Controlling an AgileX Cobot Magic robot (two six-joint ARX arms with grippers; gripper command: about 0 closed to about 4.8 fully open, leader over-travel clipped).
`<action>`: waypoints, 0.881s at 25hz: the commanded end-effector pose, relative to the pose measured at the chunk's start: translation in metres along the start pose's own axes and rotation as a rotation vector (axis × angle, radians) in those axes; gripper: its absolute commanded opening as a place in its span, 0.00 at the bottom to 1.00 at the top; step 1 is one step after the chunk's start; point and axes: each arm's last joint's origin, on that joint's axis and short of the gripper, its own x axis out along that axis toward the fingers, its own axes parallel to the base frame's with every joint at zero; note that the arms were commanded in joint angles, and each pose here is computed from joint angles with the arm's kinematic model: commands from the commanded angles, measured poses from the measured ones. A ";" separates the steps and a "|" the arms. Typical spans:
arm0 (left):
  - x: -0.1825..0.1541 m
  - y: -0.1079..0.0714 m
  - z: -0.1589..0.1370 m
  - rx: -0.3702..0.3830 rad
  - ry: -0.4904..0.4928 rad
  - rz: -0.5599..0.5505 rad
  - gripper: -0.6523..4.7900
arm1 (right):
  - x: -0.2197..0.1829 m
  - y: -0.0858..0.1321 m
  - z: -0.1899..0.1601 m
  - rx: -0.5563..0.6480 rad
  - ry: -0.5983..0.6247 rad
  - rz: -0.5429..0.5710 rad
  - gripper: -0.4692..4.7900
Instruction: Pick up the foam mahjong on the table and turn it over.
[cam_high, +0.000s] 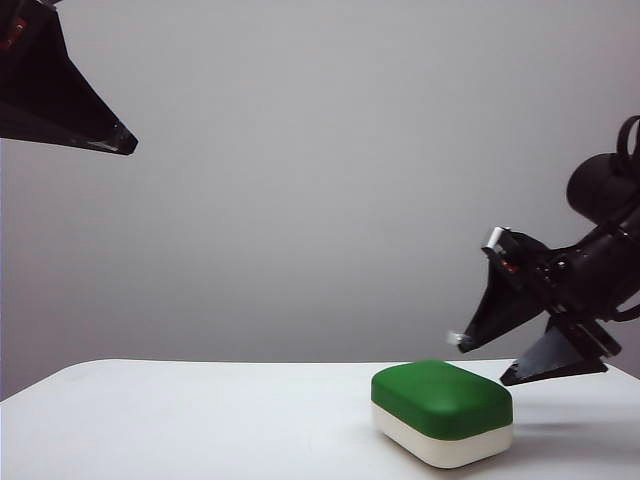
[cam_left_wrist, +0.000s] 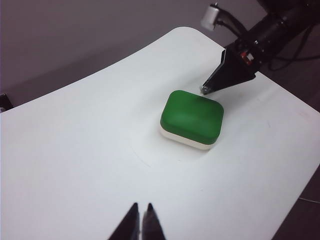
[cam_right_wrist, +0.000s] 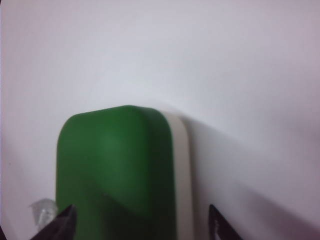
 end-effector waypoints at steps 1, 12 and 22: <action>-0.001 0.000 0.003 0.003 -0.012 0.001 0.15 | 0.006 0.008 0.001 -0.039 0.008 -0.013 0.72; -0.001 0.000 0.002 0.000 -0.009 -0.003 0.15 | 0.020 0.022 0.000 -0.118 0.038 -0.085 0.48; -0.001 0.000 0.002 -0.004 -0.001 -0.003 0.15 | 0.015 0.025 0.003 -0.103 0.024 -0.010 0.08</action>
